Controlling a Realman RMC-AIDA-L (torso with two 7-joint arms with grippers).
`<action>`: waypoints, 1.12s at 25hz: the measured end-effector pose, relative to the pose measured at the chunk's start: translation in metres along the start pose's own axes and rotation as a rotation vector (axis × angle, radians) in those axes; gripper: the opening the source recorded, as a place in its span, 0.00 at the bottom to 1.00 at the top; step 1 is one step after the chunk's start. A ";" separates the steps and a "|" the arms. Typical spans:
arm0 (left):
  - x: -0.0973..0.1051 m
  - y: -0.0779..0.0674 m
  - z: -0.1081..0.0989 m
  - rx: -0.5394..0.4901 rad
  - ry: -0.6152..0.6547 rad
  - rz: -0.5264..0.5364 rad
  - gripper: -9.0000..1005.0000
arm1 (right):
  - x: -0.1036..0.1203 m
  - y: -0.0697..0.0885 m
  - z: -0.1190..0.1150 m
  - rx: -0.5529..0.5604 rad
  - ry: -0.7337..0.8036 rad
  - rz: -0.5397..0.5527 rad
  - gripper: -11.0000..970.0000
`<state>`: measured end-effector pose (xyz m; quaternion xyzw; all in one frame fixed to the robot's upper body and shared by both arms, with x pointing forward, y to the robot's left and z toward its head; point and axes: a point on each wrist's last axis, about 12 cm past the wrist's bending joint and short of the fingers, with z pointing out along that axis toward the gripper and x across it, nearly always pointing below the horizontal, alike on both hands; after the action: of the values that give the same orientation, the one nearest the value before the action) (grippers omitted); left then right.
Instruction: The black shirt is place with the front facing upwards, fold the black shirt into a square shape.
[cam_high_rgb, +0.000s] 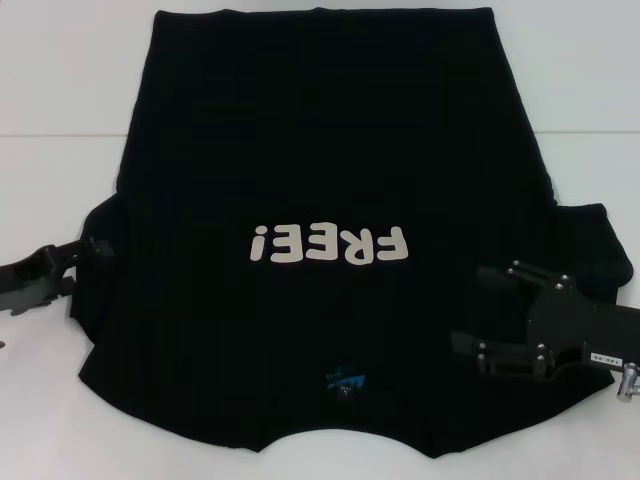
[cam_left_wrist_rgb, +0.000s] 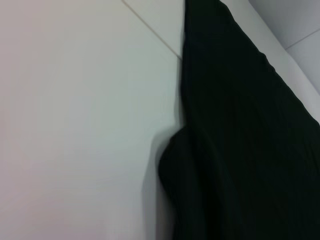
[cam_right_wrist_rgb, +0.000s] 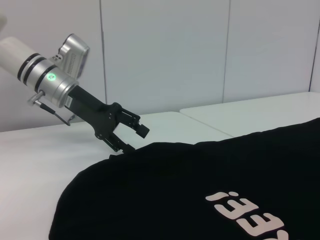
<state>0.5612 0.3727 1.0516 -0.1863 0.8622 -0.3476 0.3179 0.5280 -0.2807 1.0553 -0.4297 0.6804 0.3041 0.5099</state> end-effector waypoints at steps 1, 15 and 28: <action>0.001 0.000 0.001 0.002 0.002 -0.002 0.93 | 0.000 0.000 0.000 -0.002 0.000 0.000 0.97; -0.001 -0.002 0.002 -0.003 0.000 0.008 0.93 | 0.000 0.002 0.000 -0.009 0.000 0.001 0.97; -0.004 -0.005 0.007 -0.022 -0.009 0.027 0.93 | -0.001 0.001 0.001 -0.011 -0.002 -0.002 0.97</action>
<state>0.5694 0.3687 1.0531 -0.1797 0.8670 -0.3329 0.3244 0.5273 -0.2796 1.0556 -0.4330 0.6777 0.3079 0.5084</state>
